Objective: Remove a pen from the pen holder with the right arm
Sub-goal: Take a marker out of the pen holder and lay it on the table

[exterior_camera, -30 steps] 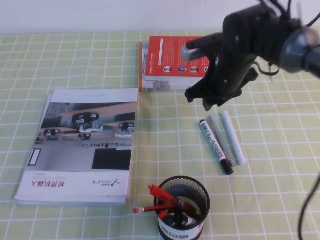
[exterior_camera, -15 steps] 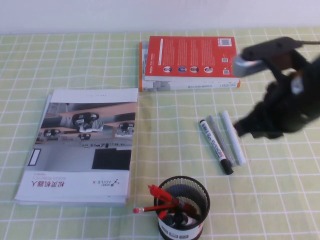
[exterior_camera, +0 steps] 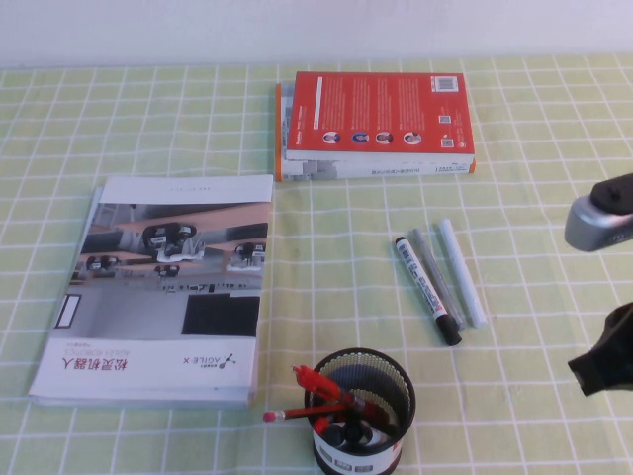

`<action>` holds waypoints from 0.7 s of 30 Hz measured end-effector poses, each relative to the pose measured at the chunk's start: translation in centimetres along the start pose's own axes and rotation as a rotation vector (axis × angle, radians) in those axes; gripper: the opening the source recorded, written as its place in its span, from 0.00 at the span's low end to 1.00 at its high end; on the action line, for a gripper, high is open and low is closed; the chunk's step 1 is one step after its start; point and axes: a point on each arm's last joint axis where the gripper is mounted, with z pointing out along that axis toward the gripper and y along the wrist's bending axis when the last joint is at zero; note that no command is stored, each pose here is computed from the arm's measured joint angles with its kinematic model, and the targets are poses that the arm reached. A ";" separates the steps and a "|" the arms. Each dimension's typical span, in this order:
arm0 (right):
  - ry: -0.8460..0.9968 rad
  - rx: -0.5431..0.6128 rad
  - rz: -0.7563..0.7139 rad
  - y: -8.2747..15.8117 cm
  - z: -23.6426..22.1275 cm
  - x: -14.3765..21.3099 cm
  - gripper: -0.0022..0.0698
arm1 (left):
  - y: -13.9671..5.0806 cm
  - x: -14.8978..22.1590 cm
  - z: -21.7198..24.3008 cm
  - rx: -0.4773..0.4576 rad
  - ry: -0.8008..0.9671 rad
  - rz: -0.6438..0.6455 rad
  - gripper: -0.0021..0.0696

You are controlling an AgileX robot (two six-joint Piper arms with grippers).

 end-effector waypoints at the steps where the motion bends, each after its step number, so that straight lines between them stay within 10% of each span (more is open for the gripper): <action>1: 0.006 -0.001 0.001 0.0 0.0 0.1 0.01 | 0.0 0.0 0.0 0.000 0.000 0.000 0.02; 10: -0.021 0.040 -0.014 -0.7 1.8 0.8 0.01 | 0.0 0.0 0.0 0.000 0.000 0.000 0.02; 21: -0.486 0.124 0.174 -5.8 2.8 6.2 0.01 | 0.0 0.0 0.0 0.000 0.000 0.000 0.02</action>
